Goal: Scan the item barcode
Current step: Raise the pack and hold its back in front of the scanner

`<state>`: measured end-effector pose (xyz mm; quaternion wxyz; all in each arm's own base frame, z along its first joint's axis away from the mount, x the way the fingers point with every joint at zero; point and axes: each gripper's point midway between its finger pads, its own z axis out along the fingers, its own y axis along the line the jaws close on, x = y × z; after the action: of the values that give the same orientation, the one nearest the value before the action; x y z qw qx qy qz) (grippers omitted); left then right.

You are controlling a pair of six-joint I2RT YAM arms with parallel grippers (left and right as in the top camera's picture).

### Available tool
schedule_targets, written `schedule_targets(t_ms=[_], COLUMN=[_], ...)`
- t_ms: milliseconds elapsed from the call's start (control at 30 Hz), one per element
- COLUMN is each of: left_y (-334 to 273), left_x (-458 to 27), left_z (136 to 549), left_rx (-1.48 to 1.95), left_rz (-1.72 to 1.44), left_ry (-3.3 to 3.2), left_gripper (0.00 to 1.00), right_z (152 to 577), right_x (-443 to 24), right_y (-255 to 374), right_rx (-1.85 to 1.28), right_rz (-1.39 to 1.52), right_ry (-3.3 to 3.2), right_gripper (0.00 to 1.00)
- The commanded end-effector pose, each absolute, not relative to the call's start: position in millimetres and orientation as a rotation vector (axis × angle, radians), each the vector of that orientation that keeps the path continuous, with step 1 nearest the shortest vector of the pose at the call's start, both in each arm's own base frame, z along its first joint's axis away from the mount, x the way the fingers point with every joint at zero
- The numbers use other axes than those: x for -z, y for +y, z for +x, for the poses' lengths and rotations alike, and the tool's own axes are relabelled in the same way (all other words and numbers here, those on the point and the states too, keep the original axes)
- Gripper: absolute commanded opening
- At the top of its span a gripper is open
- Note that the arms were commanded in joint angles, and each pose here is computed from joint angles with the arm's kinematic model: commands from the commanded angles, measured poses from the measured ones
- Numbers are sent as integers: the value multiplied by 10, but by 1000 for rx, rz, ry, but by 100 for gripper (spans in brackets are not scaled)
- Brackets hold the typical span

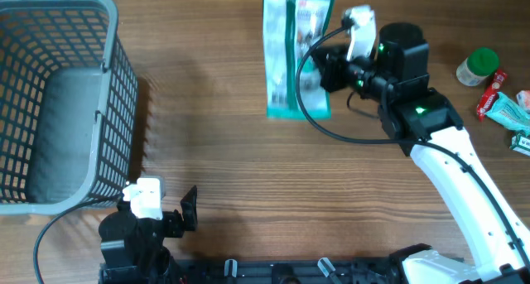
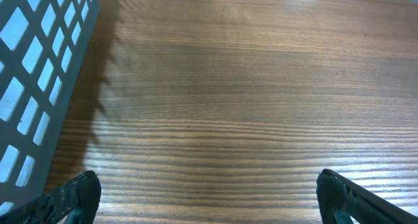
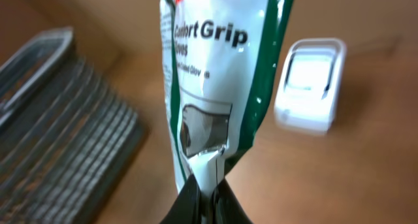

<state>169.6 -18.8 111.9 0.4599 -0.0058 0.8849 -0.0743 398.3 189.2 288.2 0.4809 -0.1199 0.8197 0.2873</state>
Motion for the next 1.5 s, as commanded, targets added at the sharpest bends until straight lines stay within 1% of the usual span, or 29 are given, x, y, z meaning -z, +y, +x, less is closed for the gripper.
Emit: schedule_targets(t_ms=[0, 100, 167, 233, 367, 433, 500, 633, 800, 867, 900, 933, 1067, 1233, 1467], left_y=[-197, -197, -197, -197, -197, -197, -197, -197, -197, -197, -197, -197, -197, -197, -197], left_x=[-1112, -1112, -1112, -1112, -1112, -1112, -1112, -1112, -1112, -1112, -1112, -1112, -1112, -1112, -1112], left_z=[1699, 1699, 1699, 1699, 1699, 1699, 1699, 1699, 1699, 1699, 1699, 1699, 1699, 1699, 1699], left_rx=[192, 192, 192, 192, 192, 192, 192, 192, 192, 192, 192, 192, 192, 192, 192], left_rz=[-18, -19, -19, -18, -18, -18, -18, -18, -18, -18, -18, -19, -18, -18, -18], left_ry=[2176, 2176, 2176, 2176, 2176, 2176, 2176, 2176, 2176, 2176, 2176, 2176, 2176, 2176, 2176], left_gripper=[100, 100, 100, 100, 100, 100, 100, 100, 100, 100, 100, 100, 100, 100, 100], right_z=[4238, 4304, 4346, 4476, 4791, 4859, 4897, 5089, 5333, 5472, 5494, 5500, 5429, 5324, 5341], right_x=[-3282, -3526, -3624, -3659, -3498, -3456, -3356, -2764, -2506, -2240, -2148, -1950, -1614, -1459, -1337], right_y=[1604, 1530, 1725, 1798, 1989, 2048, 2110, 2362, 2605, 2728, 2747, 2809, 3033, 3284, 3265], right_rx=[-270, 112, 289, 383, 531, 594, 606, 552, 489, 457, 449, 456, 431, 258, 227], right_rz=[-278, -289, -387, -365, -382, -333, -312, -401, -424, -469, -479, -522, -626, -622, -627], right_ry=[1811, 1678, 1576, 1502, 1356, 1253, 1185, 1208, 1217, 1282, 1304, 1339, 1413, 1470, 1519], right_gripper=[5, 5, 5, 5, 5, 5, 5, 5, 5, 5, 5, 5, 5, 5, 5])
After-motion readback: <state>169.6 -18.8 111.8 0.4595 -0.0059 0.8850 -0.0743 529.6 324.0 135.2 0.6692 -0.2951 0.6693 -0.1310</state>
